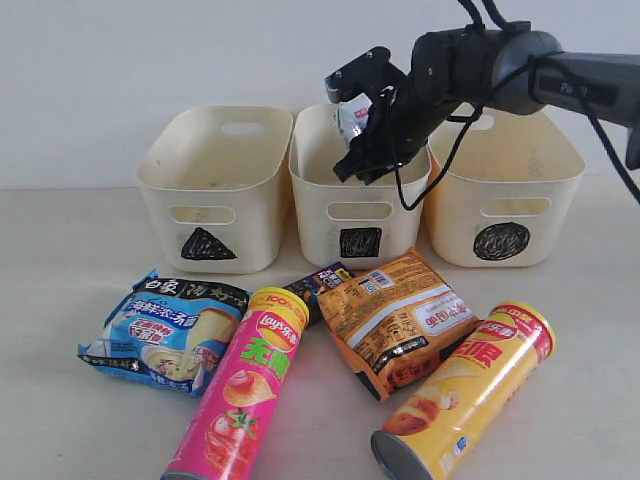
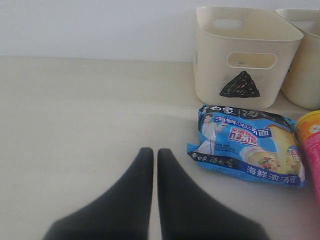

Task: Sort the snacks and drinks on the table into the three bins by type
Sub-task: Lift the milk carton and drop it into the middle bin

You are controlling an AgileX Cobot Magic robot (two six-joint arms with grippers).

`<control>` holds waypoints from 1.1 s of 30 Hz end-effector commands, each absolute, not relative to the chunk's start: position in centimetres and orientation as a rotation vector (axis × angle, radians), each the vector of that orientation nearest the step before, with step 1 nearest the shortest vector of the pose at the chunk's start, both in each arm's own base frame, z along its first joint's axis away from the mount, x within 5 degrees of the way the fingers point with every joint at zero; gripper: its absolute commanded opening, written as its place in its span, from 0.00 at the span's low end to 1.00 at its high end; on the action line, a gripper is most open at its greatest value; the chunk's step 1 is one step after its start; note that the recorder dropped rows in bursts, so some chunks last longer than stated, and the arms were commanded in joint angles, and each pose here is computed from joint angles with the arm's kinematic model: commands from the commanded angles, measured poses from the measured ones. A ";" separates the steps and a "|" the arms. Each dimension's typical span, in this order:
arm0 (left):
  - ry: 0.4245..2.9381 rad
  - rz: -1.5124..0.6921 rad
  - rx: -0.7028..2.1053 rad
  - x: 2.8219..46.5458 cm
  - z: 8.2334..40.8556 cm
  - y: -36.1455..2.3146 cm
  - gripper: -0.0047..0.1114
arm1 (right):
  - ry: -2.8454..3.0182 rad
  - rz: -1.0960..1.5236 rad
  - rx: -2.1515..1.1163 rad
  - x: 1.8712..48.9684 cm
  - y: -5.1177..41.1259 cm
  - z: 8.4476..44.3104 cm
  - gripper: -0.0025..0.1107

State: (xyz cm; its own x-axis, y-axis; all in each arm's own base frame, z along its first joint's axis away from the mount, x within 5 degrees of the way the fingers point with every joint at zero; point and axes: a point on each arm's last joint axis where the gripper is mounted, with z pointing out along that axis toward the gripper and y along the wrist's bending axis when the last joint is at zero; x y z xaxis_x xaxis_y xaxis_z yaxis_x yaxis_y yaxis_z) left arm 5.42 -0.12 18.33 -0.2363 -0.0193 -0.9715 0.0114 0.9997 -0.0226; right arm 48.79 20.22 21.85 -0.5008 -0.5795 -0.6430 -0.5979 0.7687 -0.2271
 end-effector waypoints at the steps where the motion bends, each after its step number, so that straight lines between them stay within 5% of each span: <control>1: 1.791 -0.035 -0.011 5.4 18.5 -0.1 0.08 | 2.182 0.023 -0.876 49.2 20.2 22.4 0.42; 8: 1.791 -0.035 -0.011 5.4 18.5 -0.1 0.08 | 2.168 0.008 -0.909 49.2 20.2 22.4 0.61; 15: 1.791 -0.035 -0.011 5.4 18.5 -0.1 0.08 | 2.166 0.007 -0.914 49.0 20.2 22.8 0.62; 24: 1.791 -0.035 -0.011 5.4 18.5 -0.1 0.08 | 2.181 -0.046 -1.114 46.0 19.2 28.0 0.61; 29: 1.791 -0.035 -0.011 5.4 18.5 -0.1 0.08 | 2.153 0.028 -1.253 43.8 19.0 30.9 0.38; 33: 1.791 -0.035 -0.011 5.4 18.5 -0.1 0.08 | 2.127 0.176 -1.404 42.2 19.7 31.3 0.04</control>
